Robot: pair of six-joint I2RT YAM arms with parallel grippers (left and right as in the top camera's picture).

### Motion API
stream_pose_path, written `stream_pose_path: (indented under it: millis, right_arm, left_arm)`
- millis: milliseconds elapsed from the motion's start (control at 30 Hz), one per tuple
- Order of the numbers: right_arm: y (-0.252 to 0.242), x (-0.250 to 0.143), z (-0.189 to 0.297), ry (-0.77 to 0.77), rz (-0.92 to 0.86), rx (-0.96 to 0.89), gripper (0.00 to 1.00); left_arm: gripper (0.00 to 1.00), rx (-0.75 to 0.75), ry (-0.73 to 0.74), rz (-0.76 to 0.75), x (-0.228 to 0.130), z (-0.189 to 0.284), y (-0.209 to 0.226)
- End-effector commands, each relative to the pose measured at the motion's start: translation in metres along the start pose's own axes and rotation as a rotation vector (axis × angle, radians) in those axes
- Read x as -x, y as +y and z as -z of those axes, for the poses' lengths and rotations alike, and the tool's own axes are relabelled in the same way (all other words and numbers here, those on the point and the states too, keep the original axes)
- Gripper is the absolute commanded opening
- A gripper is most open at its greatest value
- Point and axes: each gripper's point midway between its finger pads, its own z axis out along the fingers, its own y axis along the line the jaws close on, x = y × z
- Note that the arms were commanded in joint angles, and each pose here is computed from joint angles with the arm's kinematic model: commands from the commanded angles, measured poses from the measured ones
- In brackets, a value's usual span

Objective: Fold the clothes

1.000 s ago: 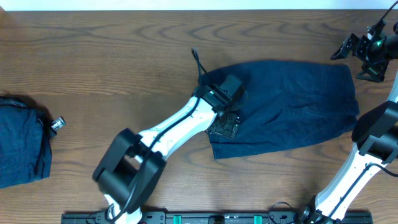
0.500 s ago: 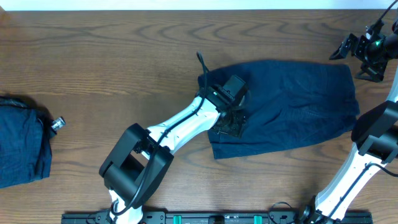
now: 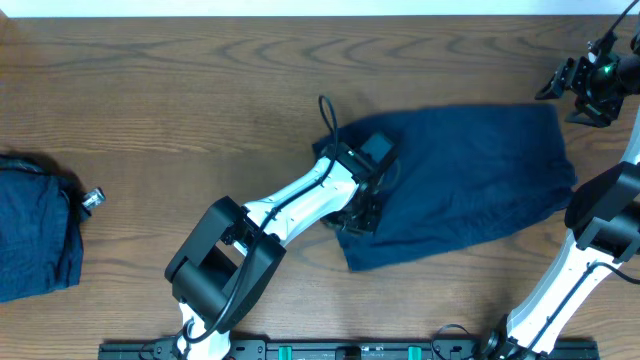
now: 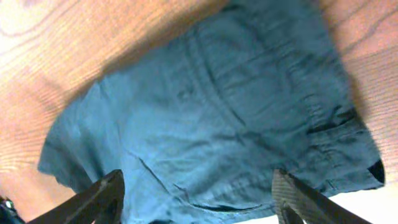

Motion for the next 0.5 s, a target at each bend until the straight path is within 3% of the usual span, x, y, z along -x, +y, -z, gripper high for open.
stream_pose_path:
  millis: [0,333,367,400,433,467]
  right_arm:
    - [0.0125,0.0009,0.0091,-0.032,0.04,0.0,0.8]
    - [0.0127,0.0012,0.009,-0.034,0.041,0.0,0.85]
    - [0.0127,0.0008,0.009,-0.032,0.041,0.0,0.99]
    - [0.0124,0.0004,0.0087,-0.03,0.04,-0.001,0.99]
    - [0.0116,0.0004,0.0083,-0.029,0.04,-0.005,0.99]
    - [0.0114,0.0007,0.0077,-0.029,0.048,-0.005,0.99]
  left_arm:
    - [0.06,0.053,0.067,-0.019,-0.0184,-0.0017,0.009]
    - [0.06,0.131,0.069,-0.112,-0.0242,-0.003,0.0132]
    - [0.24,0.131,0.071,-0.111,-0.0247,-0.003,0.0134]
    - [0.45,0.133,0.076,-0.11,-0.0258,-0.0028,0.0139]
    - [0.6,0.137,0.078,-0.109,-0.0264,-0.0026,0.0148]
    - [0.66,0.148,0.074,-0.108,-0.0254,-0.0023,0.017]
